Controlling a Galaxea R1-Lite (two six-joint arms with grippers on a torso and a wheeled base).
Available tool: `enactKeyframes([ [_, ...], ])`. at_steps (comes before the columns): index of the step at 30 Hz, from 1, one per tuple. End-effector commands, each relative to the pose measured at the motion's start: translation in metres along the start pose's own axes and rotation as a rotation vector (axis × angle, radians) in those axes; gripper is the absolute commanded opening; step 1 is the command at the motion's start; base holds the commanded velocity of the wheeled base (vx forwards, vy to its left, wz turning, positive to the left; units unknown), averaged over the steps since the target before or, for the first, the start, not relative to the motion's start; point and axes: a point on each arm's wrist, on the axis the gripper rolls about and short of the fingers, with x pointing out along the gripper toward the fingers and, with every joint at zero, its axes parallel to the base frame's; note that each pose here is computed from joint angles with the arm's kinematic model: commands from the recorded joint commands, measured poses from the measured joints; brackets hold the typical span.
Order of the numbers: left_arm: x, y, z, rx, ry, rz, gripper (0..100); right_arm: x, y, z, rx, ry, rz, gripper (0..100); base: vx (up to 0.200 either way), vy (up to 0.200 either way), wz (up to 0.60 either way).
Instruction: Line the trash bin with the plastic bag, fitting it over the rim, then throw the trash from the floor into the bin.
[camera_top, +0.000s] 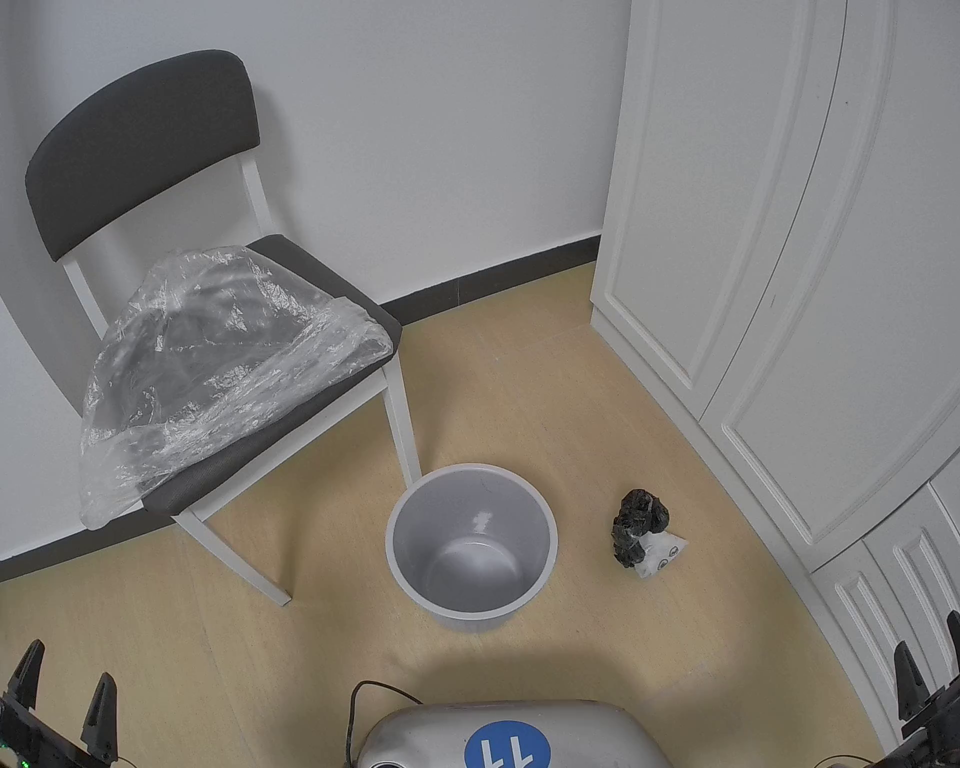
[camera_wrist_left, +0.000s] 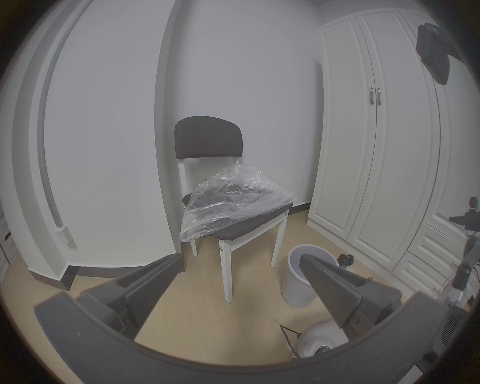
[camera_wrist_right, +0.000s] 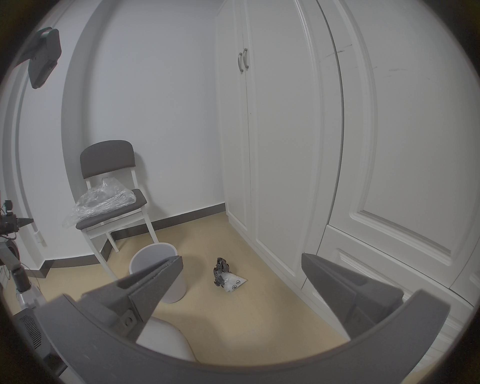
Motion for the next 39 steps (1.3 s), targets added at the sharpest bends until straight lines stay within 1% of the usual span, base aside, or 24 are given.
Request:
enactKeyframes([
  [1,0.000,0.000,-0.005,-0.002,-0.002,0.001,100,0.000,0.000,-0.005,0.000,0.001,0.001,100,0.000,0.000,0.00],
  [12,0.000,0.000,-0.005,0.007,0.000,0.001,100,0.000,0.000,-0.006,-0.016,0.004,0.002,100,0.000,0.000,0.00],
  [13,0.000,0.000,-0.005,0.016,0.001,-0.002,100,0.000,0.000,-0.006,-0.039,0.004,0.004,100,0.000,0.000,0.00],
  [15,0.000,0.000,-0.005,0.028,0.003,-0.008,100,0.000,0.000,-0.006,-0.050,0.010,0.008,100,0.000,0.000,0.00],
  [16,0.000,0.000,-0.005,0.079,0.001,-0.023,100,0.000,0.001,-0.007,-0.066,0.020,0.033,100,0.000,0.000,0.00],
  [17,0.000,-0.001,-0.005,0.088,0.001,-0.042,100,0.000,0.001,-0.007,-0.068,0.019,0.034,100,0.000,0.000,0.00],
  [23,0.000,-0.001,-0.005,0.078,0.003,-0.046,100,0.000,0.001,-0.007,-0.065,0.017,0.040,100,0.000,0.000,0.00],
  [24,0.000,-0.001,-0.005,0.028,0.004,-0.034,100,0.000,0.001,-0.007,-0.054,0.017,0.040,100,0.000,0.000,0.00],
  [26,0.000,0.000,-0.005,0.009,0.002,-0.009,100,0.000,0.001,-0.007,-0.031,0.016,0.037,100,0.000,0.000,0.00],
  [30,0.000,0.000,-0.005,0.010,0.000,-0.005,100,0.000,0.000,-0.006,-0.025,0.012,0.026,100,0.000,0.000,0.00],
  [31,0.000,0.000,-0.005,0.028,-0.003,-0.008,100,-0.001,0.001,0.000,-0.044,-0.029,0.032,100,0.000,0.000,0.00],
  [32,0.000,0.000,-0.005,0.062,-0.003,-0.014,100,-0.003,0.002,0.013,-0.081,-0.117,0.050,100,0.000,0.000,0.00],
  [33,0.000,0.000,-0.004,0.082,-0.006,-0.022,100,-0.008,0.003,0.030,-0.113,-0.208,0.089,100,0.000,0.000,0.00],
  [34,0.000,-0.001,-0.004,0.085,-0.009,-0.034,100,-0.011,0.004,0.042,-0.132,-0.262,0.135,100,0.000,0.000,0.00],
  [35,0.000,-0.001,-0.004,0.085,-0.009,-0.040,100,-0.012,0.006,0.054,-0.139,-0.281,0.176,100,0.000,0.000,0.00],
  [36,0.000,-0.001,-0.004,0.085,-0.009,-0.040,100,-0.013,0.006,0.059,-0.142,-0.287,0.183,100,0.000,0.000,0.00],
  [37,0.000,-0.001,-0.004,0.084,-0.009,-0.040,100,-0.013,0.007,0.069,-0.146,-0.294,0.172,100,0.000,0.000,0.00],
  [38,0.000,-0.001,-0.004,0.082,-0.009,-0.040,100,-0.013,0.008,0.071,-0.146,-0.294,0.166,100,0.000,0.000,0.00],
  [39,0.000,-0.001,-0.004,0.081,-0.011,-0.042,100,-0.009,0.008,0.075,-0.136,-0.270,0.158,100,0.000,0.000,0.00],
])
